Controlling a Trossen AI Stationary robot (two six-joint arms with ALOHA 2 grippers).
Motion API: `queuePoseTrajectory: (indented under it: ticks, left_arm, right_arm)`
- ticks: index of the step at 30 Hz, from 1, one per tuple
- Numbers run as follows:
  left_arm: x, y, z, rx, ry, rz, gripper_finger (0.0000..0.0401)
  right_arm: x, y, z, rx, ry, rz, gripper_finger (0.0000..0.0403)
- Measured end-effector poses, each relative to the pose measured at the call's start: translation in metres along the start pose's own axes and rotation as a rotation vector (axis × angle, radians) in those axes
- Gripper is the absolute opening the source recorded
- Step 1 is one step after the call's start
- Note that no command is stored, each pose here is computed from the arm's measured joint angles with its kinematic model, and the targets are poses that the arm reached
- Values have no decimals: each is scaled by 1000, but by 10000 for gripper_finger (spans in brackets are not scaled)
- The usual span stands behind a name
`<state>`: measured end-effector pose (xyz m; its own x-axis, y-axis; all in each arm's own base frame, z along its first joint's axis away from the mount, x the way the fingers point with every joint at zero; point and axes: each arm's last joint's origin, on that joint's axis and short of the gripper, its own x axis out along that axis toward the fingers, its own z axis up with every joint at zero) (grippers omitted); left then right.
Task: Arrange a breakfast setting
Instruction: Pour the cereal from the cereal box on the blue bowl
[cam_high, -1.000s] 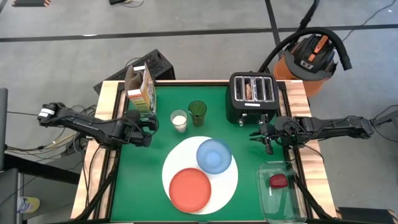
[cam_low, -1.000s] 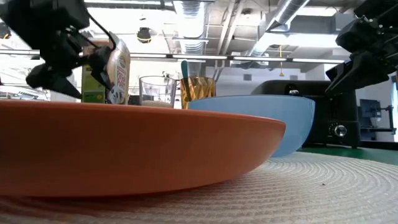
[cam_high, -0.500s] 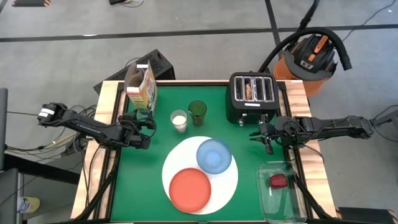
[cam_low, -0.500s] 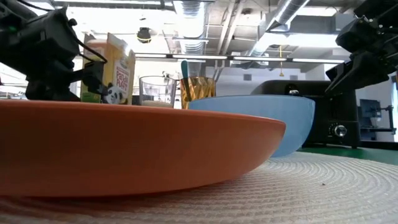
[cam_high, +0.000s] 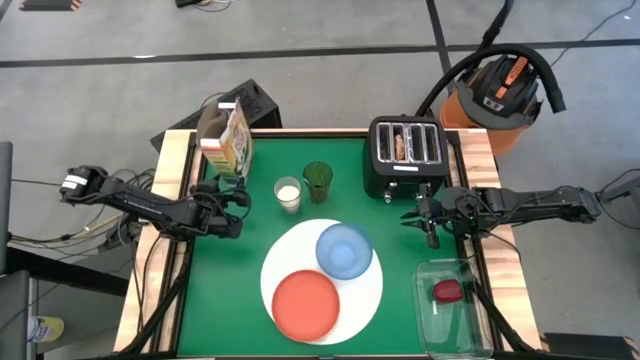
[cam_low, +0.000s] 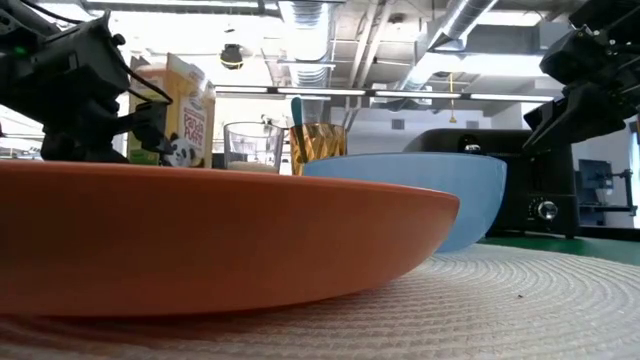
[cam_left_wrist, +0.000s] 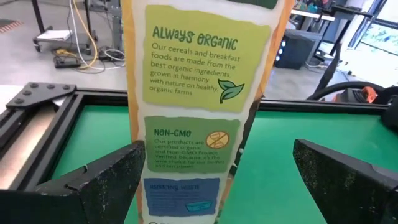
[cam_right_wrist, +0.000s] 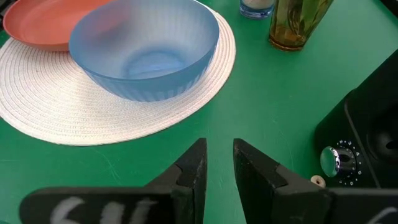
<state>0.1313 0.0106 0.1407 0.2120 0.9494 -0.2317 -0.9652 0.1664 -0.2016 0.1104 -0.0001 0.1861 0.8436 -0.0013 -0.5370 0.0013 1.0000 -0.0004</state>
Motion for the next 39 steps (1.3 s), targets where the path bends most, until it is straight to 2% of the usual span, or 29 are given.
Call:
queuePoseTrajectory:
  ticks: [7,13,17,21,28,33,39]
  left_arm:
    - [3,-7,3,28,-13,-1,400]
    - [4,-11,4,4,-16,-12,400]
    - [4,-14,7,-32,-83,1,400]
    - [8,-16,11,-19,-107,31,400]
    - [26,-22,19,-45,-36,57,400]
    - [34,-25,23,-24,24,20,400]
    - [36,-25,23,-29,28,26,400]
  right_arm:
    - [0,0,0,0,0,0,102]
    - [0,0,0,0,0,0,102]
    - [0,0,0,0,0,0,102]
    - [0,0,0,0,0,0,102]
    - [0,0,0,0,0,0,102]
    - [0,0,0,0,0,0,102]
    - [0,0,0,0,0,0,102]
